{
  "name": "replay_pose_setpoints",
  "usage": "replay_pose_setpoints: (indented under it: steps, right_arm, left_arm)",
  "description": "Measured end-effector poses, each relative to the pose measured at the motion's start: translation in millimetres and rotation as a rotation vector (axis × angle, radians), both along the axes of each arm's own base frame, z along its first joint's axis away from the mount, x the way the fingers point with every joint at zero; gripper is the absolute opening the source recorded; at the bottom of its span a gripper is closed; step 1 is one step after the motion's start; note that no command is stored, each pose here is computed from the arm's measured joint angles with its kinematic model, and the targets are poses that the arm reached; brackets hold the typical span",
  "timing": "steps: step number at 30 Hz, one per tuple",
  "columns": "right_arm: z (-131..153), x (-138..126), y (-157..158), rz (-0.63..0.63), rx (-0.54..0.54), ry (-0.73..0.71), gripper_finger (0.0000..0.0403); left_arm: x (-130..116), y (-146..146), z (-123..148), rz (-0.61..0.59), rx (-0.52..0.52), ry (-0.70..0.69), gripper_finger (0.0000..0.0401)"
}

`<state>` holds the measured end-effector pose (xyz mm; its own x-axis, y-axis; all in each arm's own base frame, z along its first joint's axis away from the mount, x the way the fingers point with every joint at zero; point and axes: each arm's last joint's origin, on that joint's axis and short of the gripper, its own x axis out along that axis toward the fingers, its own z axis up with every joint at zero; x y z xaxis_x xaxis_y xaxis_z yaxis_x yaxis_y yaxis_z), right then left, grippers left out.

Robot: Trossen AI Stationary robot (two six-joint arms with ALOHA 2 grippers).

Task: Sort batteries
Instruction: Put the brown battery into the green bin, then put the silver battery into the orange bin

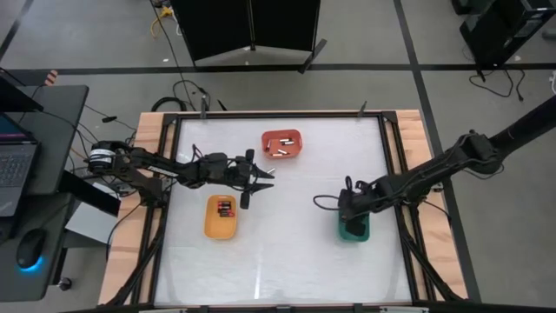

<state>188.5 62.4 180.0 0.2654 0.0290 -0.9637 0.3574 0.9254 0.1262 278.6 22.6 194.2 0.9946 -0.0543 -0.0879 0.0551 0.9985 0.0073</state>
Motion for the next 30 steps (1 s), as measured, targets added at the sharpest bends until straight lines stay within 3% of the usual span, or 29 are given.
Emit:
replay_pose_setpoints:
  steps: [14,24,30]
  right_arm:
    - [-29.4,10.5,4.6,0.066,-0.064,0.137,0.0078]
    - [-23.8,12.0,4.6,0.076,-0.073,0.096,0.0120]
    - [2.1,17.7,5.9,0.086,-0.097,0.039,0.0146]
  left_arm:
    - [-0.2,0.1,-2.0,0.004,-0.007,0.021,0.0129]
    - [-0.4,1.3,-6.0,0.056,-0.048,0.069,0.0129]
    - [7.8,3.5,-7.3,0.118,-0.095,0.256,0.0117]
